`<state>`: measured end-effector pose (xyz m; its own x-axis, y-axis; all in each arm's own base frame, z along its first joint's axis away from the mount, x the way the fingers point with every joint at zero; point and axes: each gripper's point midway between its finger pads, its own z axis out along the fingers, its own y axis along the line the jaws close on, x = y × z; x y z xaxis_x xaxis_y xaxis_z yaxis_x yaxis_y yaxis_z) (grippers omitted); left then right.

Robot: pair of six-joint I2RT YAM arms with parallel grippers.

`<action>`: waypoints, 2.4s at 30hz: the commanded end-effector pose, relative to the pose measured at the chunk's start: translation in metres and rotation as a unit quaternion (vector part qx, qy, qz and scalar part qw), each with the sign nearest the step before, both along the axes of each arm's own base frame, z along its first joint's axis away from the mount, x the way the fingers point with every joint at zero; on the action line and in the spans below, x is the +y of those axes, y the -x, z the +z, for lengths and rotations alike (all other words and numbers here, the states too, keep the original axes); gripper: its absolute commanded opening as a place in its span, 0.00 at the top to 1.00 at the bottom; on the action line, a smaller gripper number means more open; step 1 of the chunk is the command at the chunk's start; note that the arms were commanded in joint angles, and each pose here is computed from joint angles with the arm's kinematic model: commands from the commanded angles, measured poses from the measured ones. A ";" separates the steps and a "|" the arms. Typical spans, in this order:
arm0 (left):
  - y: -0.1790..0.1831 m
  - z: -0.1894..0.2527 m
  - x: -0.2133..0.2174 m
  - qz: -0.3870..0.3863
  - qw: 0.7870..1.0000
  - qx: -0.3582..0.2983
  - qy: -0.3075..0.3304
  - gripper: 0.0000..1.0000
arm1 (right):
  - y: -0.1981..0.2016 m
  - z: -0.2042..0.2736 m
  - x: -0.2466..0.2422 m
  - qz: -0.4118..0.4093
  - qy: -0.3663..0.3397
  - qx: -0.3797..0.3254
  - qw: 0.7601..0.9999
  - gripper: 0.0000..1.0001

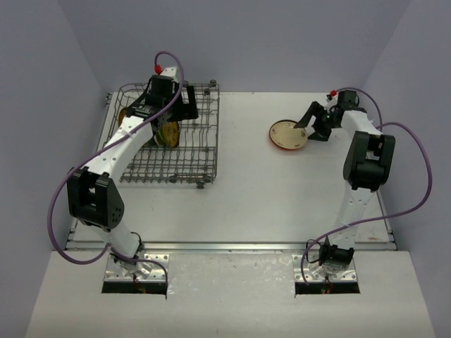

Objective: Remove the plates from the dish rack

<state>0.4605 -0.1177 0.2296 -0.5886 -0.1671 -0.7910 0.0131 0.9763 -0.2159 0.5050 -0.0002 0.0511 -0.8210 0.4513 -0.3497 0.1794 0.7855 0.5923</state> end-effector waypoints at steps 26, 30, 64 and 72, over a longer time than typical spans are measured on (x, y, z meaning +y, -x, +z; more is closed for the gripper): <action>-0.040 -0.021 0.062 0.170 0.957 0.006 -0.237 0.42 | 0.029 0.117 0.027 0.034 0.127 -0.142 0.981 0.01; -0.048 -0.033 0.065 0.182 0.950 0.019 -0.252 0.45 | 0.034 0.119 0.033 0.039 0.122 -0.145 0.981 0.01; -0.050 -0.096 0.084 0.161 0.962 0.111 -0.188 0.81 | 0.040 0.122 0.054 0.058 0.084 -0.139 0.985 0.01; -0.048 -0.049 0.086 0.172 0.966 0.065 -0.184 1.00 | 0.039 0.131 0.063 0.065 0.079 -0.146 0.984 0.01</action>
<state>0.5023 -0.0294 0.1267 -0.7529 -0.0421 -0.6567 -0.2753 0.9266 0.2563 0.4558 0.0545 0.1423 -0.7774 0.2782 -0.5641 -0.0244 0.8828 0.4690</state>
